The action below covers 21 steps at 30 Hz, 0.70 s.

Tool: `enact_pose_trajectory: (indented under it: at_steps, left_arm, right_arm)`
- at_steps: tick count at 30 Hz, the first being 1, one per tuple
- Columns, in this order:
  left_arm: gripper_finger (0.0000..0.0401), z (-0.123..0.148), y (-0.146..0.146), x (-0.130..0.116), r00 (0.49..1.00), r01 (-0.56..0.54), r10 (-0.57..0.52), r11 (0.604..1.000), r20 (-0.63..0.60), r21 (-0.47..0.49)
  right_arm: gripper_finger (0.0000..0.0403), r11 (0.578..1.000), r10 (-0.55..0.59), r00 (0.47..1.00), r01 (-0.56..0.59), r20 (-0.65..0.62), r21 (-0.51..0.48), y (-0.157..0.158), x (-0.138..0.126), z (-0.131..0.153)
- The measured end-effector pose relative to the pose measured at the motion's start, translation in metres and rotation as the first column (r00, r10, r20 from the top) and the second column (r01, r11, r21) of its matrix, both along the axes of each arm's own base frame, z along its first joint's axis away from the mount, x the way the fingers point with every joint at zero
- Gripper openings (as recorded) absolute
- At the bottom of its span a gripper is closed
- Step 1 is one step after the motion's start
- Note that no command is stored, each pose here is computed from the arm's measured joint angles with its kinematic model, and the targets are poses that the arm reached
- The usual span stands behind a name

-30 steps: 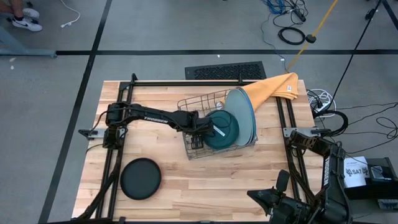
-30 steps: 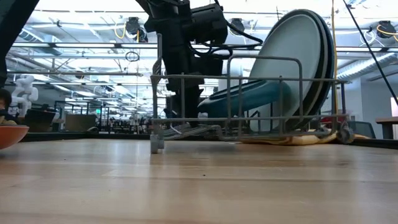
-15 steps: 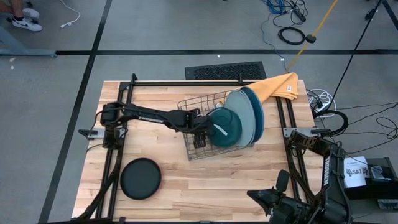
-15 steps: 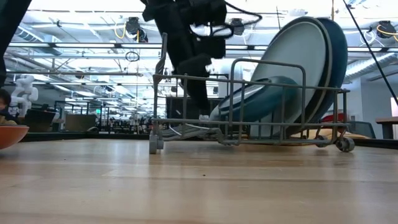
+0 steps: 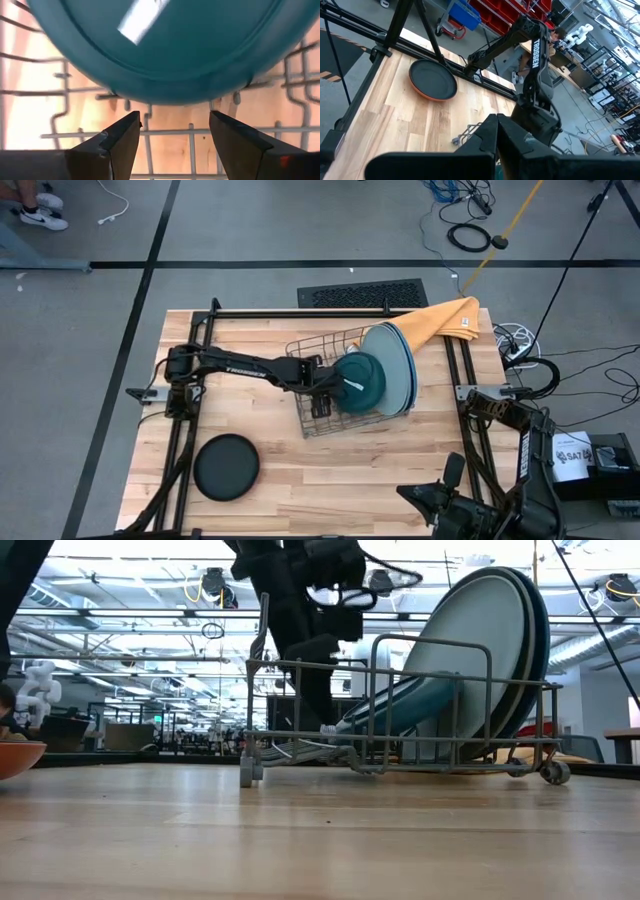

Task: Sort dishes
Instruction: Put the dark green plate into the green dish rack

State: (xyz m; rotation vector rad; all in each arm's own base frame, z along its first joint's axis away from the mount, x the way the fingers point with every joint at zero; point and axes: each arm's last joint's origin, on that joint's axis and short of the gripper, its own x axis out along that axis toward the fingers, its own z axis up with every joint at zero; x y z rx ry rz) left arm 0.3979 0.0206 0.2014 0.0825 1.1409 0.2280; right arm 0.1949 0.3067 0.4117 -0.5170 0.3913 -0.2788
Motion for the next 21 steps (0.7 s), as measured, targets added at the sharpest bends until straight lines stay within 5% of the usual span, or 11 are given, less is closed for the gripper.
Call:
enact_pose_trajectory:
  at_steps: [7,16,21]
  left_arm:
    - [0.0240,-0.025,-0.001,0.008,0.999,0.009,-0.010,1.000,-0.047,-0.020]
    - [0.0240,-0.013,-0.006,0.015,0.998,0.005,-0.008,0.999,0.059,0.049]
    - [0.0240,-0.023,-0.006,0.012,1.000,0.019,-0.019,0.998,0.007,0.060]
  right_arm:
    - [0.0000,1.000,-0.014,1.000,0.014,0.001,0.004,-0.002,0.004,0.000]
    - [0.0000,0.998,-0.064,0.998,0.064,0.010,0.024,-0.012,0.022,0.001]
    - [0.0003,0.995,-0.084,0.996,0.084,-0.014,0.051,-0.019,0.036,0.001]
